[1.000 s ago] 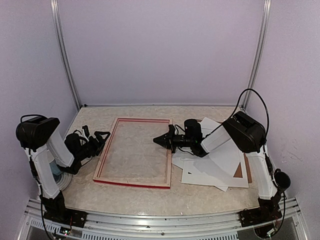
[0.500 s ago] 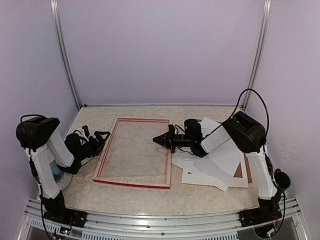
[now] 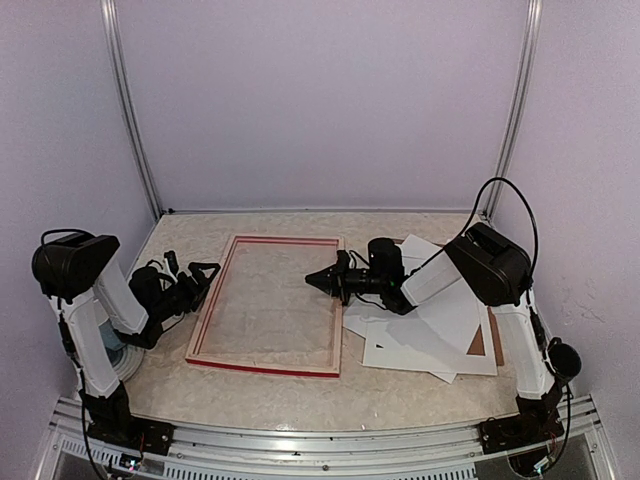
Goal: Put the photo into the frame
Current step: Place the glass panel at the frame body.
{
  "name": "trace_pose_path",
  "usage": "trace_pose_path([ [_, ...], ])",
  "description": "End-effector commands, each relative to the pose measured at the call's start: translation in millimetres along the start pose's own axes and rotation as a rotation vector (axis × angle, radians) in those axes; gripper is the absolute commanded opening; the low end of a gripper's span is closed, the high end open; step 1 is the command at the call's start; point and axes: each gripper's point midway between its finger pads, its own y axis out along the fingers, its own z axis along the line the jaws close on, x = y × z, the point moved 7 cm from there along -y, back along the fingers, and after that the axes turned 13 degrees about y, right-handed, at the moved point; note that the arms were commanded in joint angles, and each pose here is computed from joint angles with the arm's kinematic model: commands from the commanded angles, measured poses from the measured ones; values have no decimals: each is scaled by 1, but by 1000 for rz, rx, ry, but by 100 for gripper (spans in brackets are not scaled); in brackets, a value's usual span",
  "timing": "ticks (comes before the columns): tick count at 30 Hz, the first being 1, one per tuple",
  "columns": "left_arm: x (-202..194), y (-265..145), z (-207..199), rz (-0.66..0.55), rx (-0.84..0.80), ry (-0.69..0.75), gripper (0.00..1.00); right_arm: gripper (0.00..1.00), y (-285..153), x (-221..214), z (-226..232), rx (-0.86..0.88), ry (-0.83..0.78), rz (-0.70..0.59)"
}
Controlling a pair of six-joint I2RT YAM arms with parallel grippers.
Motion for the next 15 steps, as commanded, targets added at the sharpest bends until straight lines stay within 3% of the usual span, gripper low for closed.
trace_pose_path([
  [1,-20,-1,5,90,-2,-47,99,0,11,-19,37,77,-42,23],
  [15,-20,0,4,90,-6,-48,99,0,8,-21,50,104,-42,4],
])
